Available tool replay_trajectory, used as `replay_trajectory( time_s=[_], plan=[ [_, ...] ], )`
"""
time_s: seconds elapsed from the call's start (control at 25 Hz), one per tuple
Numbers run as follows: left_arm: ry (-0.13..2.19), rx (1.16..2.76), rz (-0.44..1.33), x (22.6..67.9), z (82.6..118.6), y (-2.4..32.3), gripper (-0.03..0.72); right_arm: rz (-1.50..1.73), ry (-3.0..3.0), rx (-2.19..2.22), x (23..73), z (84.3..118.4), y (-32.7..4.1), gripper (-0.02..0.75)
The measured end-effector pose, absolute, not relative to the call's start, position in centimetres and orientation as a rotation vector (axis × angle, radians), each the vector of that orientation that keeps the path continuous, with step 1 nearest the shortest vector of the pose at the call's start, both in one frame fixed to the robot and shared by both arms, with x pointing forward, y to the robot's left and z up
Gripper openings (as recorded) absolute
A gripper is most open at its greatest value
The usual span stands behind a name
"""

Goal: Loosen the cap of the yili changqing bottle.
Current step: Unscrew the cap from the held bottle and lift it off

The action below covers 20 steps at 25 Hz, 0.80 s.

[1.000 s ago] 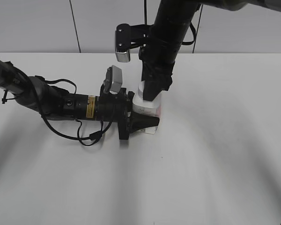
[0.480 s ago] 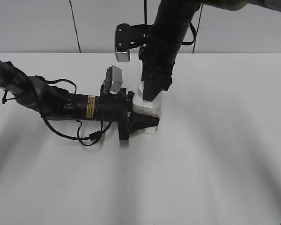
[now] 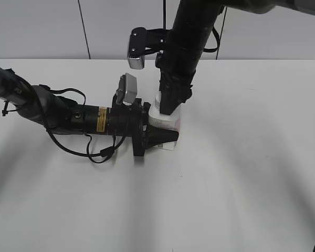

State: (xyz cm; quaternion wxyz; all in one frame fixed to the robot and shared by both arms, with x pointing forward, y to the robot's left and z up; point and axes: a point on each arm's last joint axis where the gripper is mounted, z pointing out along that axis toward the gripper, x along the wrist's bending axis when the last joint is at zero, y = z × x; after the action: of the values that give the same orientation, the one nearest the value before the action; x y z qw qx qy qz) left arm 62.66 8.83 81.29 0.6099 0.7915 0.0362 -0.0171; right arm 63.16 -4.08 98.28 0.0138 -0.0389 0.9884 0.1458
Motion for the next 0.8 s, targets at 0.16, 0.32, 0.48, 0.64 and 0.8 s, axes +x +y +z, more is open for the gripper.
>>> replay_trajectory(
  time_s=[0.16, 0.32, 0.48, 0.64, 0.8],
  plan=[
    [0.084, 1.827, -0.039, 62.66, 81.29, 8.83, 0.400, 0.456, 3.083, -0.088, 63.15, 98.28, -4.07, 0.449],
    [0.084, 1.827, -0.039, 62.66, 81.29, 8.83, 0.400, 0.459, 3.087, -0.056, 63.15, 98.28, -4.06, 0.449],
    [0.084, 1.827, -0.039, 62.66, 81.29, 8.83, 0.400, 0.459, 3.092, 0.000, 63.15, 98.28, -4.07, 0.449],
    [0.084, 1.827, -0.039, 62.66, 81.29, 8.83, 0.400, 0.457, 3.094, 0.031, 63.16, 98.28, -4.09, 0.449],
    [0.084, 1.828, -0.039, 62.67, 81.29, 8.84, 0.400, 0.444, 3.093, 0.056, 63.19, 98.30, -4.16, 0.449]
  ],
)
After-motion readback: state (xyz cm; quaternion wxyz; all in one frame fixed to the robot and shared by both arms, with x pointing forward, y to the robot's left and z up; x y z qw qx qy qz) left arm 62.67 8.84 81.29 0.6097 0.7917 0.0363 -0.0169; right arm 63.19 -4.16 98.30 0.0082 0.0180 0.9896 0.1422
